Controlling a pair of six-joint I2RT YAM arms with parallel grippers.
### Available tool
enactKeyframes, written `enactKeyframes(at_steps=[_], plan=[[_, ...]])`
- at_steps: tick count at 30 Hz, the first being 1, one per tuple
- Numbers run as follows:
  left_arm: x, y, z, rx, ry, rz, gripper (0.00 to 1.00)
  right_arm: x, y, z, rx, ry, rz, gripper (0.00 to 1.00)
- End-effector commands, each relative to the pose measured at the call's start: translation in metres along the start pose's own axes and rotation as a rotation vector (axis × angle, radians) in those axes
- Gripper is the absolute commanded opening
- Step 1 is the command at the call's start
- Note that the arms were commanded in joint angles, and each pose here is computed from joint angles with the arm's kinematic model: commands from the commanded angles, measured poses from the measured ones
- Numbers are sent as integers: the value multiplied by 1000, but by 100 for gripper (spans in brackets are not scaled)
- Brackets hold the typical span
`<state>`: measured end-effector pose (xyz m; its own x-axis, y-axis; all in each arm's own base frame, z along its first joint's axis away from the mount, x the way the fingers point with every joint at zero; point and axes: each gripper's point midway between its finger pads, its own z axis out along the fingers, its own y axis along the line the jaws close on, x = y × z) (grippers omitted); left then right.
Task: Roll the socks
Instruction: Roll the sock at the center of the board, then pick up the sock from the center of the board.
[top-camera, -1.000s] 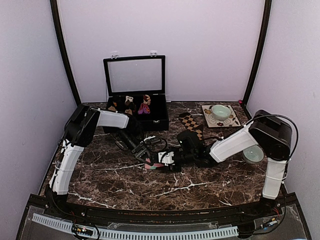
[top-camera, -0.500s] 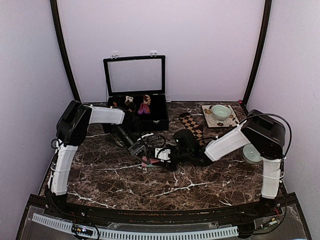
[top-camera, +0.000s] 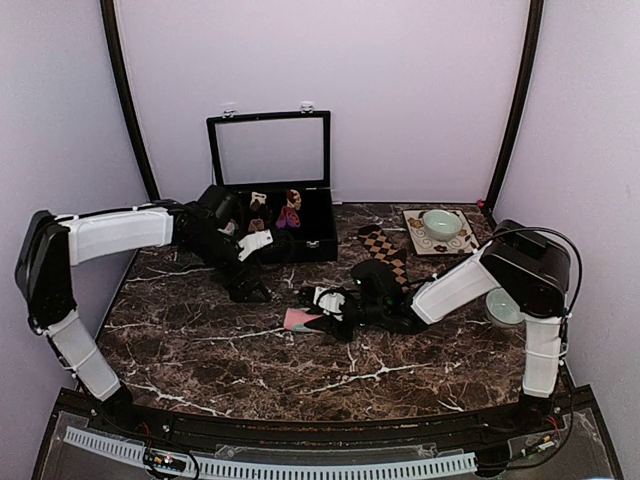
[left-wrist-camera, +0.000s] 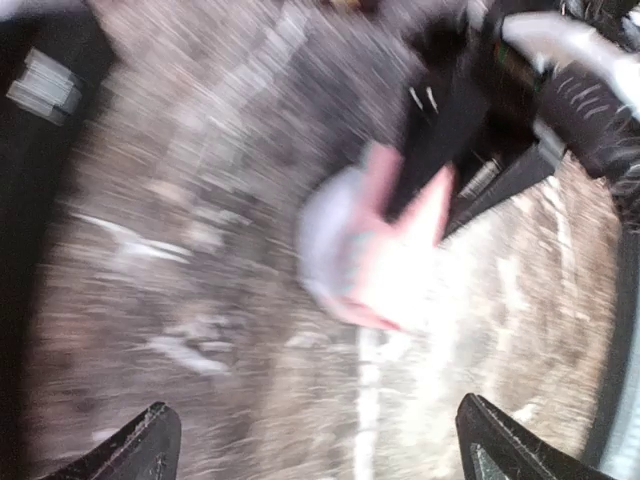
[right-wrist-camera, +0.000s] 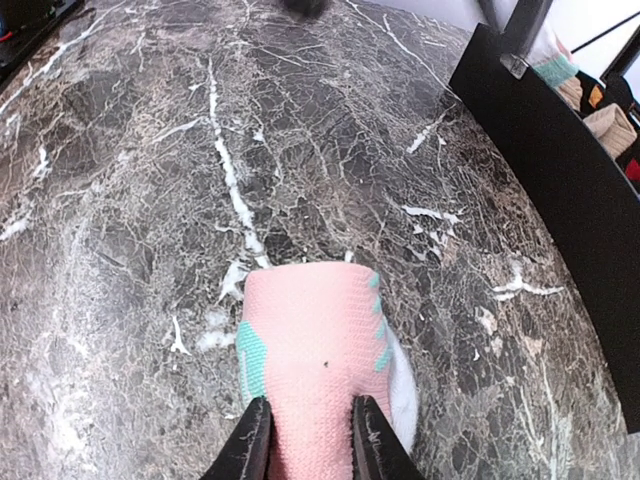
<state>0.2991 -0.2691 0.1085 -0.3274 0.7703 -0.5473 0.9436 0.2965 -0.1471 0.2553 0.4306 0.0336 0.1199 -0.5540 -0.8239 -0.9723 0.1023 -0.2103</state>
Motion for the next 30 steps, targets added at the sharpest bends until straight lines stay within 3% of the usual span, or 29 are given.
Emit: enactKeyframes(at_steps=[1, 3, 6, 10, 15, 25, 30], plan=[[-40, 58, -67, -483, -253, 36, 99, 121, 71, -16, -194, 390, 304, 19], [-23, 69, -66, -562, -223, 24, 99, 117, 73, -15, -207, 378, 341, 19], [-7, 42, -33, -368, -110, 121, 82, 112, 77, -13, -232, 366, 406, 18], [12, 3, -1, -188, -61, 251, 81, 106, 83, -11, -277, 343, 499, 17], [4, -43, 23, -115, -92, 445, 82, 99, 84, -11, -336, 299, 643, 16], [-30, -48, 73, -160, -82, 600, 83, 108, 85, -13, -378, 305, 752, 14], [-24, -38, 94, -213, -33, 659, 79, 110, 87, -15, -389, 293, 779, 13]])
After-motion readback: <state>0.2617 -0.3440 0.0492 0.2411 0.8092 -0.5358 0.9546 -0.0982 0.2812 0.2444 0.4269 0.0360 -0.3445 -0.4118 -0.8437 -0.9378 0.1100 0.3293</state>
